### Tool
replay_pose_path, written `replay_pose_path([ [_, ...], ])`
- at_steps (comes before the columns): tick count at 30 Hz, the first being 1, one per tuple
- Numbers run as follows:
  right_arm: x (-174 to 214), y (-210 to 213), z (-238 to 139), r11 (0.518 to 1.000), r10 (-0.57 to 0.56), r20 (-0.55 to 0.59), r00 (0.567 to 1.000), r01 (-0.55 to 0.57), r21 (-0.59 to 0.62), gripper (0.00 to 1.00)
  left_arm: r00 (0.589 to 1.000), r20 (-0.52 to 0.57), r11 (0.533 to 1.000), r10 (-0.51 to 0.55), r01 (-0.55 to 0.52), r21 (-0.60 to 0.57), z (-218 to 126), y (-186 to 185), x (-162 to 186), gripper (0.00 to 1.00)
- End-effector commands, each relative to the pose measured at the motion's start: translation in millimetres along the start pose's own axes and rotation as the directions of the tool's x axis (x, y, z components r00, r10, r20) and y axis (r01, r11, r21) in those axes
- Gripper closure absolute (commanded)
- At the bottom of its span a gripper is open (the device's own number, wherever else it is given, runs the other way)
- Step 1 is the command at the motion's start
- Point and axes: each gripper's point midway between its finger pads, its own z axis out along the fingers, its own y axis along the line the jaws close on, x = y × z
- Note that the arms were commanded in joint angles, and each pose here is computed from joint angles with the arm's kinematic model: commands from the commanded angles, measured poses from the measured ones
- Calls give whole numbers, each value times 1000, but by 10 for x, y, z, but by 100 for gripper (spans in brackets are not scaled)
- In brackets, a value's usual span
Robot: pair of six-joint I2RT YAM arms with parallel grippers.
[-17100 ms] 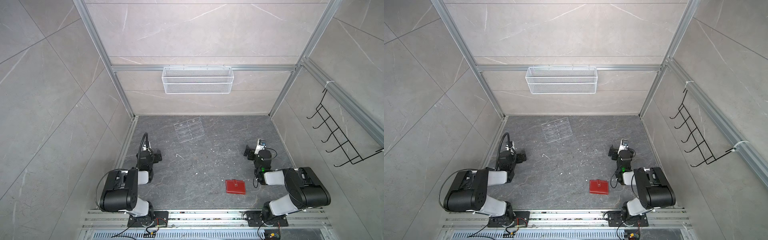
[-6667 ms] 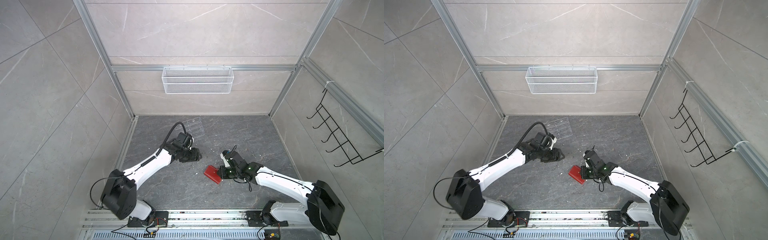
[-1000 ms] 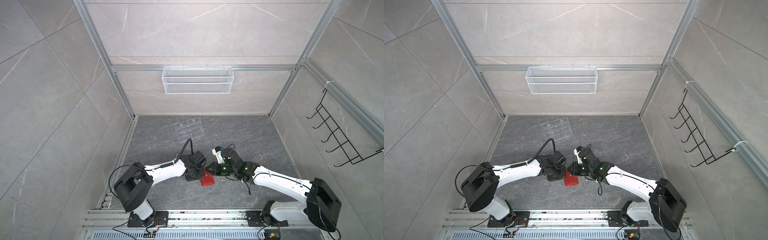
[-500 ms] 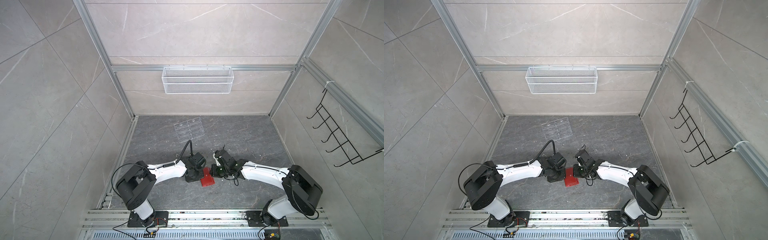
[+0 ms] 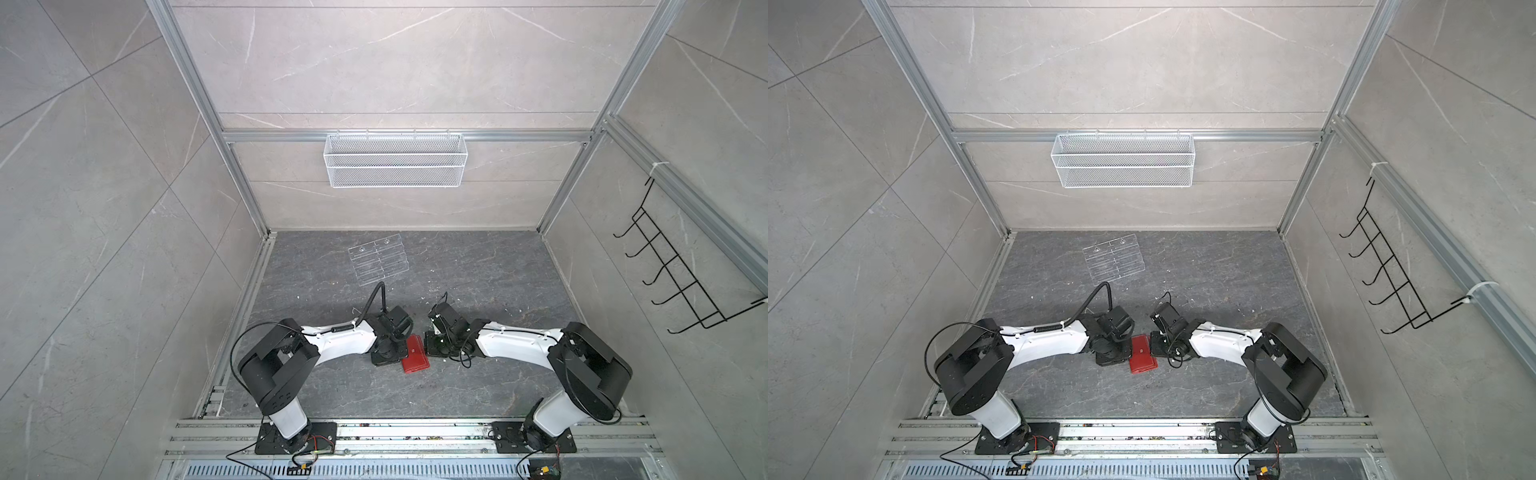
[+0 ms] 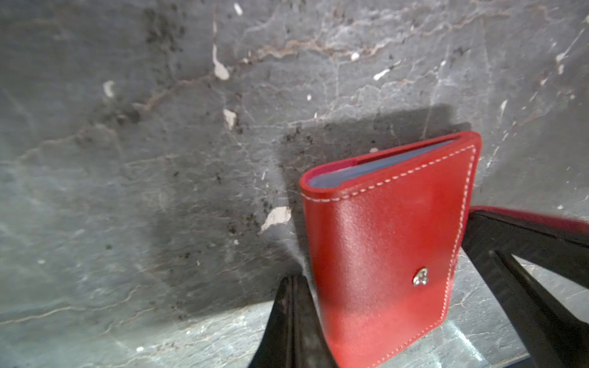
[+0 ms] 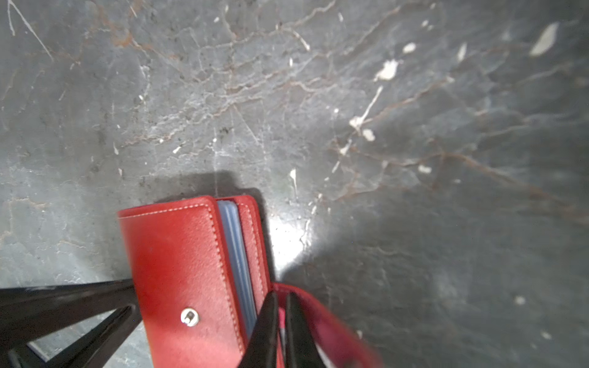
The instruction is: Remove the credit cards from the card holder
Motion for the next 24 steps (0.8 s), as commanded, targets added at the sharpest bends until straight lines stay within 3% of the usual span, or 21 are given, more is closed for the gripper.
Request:
replay_pose_path([
  [1, 63, 15, 47, 999, -25, -14, 1000, 25, -26, 88, 1000, -2, 1000, 2, -2, 14, 3, -66, -33, 99],
  [24, -6, 458, -351, 989, -103, 21, 994, 105, -108, 87, 1000, -19, 1000, 15, -15, 2, 35, -69, -25, 100],
])
